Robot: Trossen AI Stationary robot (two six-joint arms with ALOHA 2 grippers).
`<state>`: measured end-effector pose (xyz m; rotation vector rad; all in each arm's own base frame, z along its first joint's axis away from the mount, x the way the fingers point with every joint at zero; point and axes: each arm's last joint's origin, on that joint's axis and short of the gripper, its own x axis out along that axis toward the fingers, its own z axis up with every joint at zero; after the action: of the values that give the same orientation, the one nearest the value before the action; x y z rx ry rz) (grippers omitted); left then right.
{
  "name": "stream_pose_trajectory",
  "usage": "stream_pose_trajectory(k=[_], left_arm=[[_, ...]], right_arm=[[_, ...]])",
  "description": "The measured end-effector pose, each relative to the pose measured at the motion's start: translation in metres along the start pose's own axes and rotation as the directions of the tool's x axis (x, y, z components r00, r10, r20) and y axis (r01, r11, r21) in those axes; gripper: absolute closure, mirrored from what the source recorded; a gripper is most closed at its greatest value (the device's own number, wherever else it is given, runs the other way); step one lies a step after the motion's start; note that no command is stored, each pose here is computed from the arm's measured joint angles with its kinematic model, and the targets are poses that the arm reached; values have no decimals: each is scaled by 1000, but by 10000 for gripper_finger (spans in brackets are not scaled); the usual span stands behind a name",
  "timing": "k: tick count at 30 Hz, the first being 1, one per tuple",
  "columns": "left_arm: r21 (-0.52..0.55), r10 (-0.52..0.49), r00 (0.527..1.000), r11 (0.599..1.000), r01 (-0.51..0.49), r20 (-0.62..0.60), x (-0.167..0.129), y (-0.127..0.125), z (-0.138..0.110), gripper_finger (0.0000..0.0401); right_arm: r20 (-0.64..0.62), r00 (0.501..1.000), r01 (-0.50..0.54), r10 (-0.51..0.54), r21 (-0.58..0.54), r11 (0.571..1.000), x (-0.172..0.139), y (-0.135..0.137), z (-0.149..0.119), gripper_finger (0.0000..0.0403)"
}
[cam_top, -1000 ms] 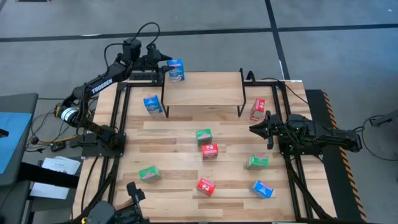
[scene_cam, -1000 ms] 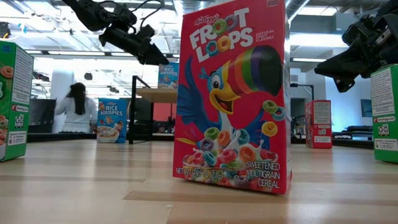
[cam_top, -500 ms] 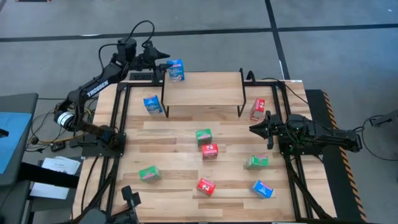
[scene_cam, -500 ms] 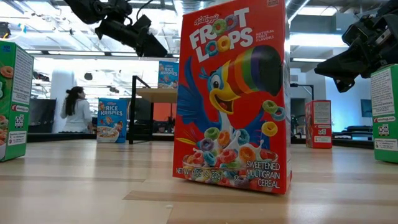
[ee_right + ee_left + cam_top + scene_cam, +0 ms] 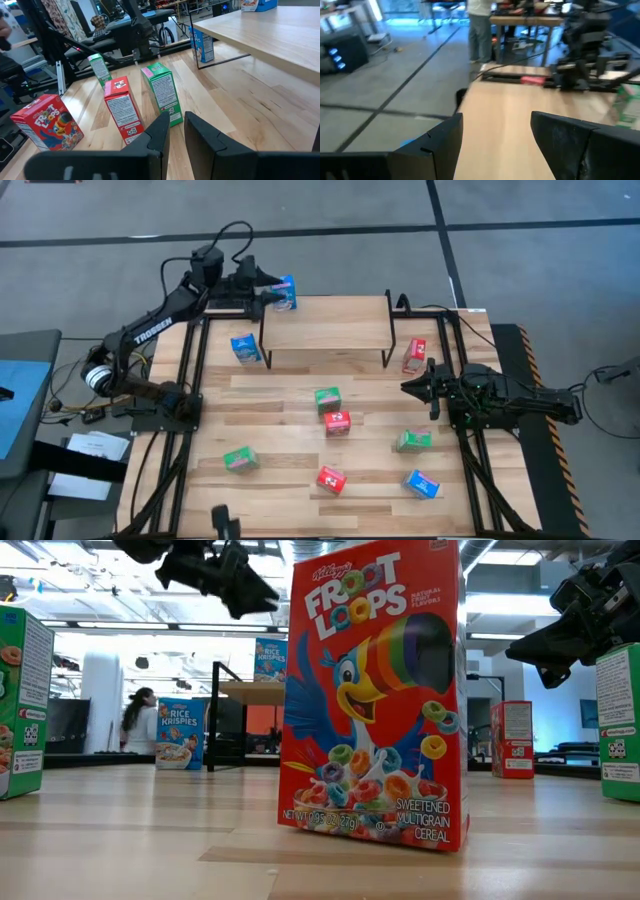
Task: Stack cereal on shelf
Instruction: Put the top right red cereal box on the shelf
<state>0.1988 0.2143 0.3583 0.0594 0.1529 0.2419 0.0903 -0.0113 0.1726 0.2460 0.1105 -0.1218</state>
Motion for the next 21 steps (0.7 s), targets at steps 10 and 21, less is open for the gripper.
stream_pose_trajectory(k=[10, 21], left_arm=[[20, -214, 977, 977, 214, -28, 4, -64, 16, 177], [-65, -408, 913, 912, 406, -21, -1, -122, 29, 177]], right_arm=[[0, 1000, 0, 0, 0, 1000, 0, 0, 0, 321], [0, 1000, 0, 0, 0, 1000, 0, 0, 0, 321]])
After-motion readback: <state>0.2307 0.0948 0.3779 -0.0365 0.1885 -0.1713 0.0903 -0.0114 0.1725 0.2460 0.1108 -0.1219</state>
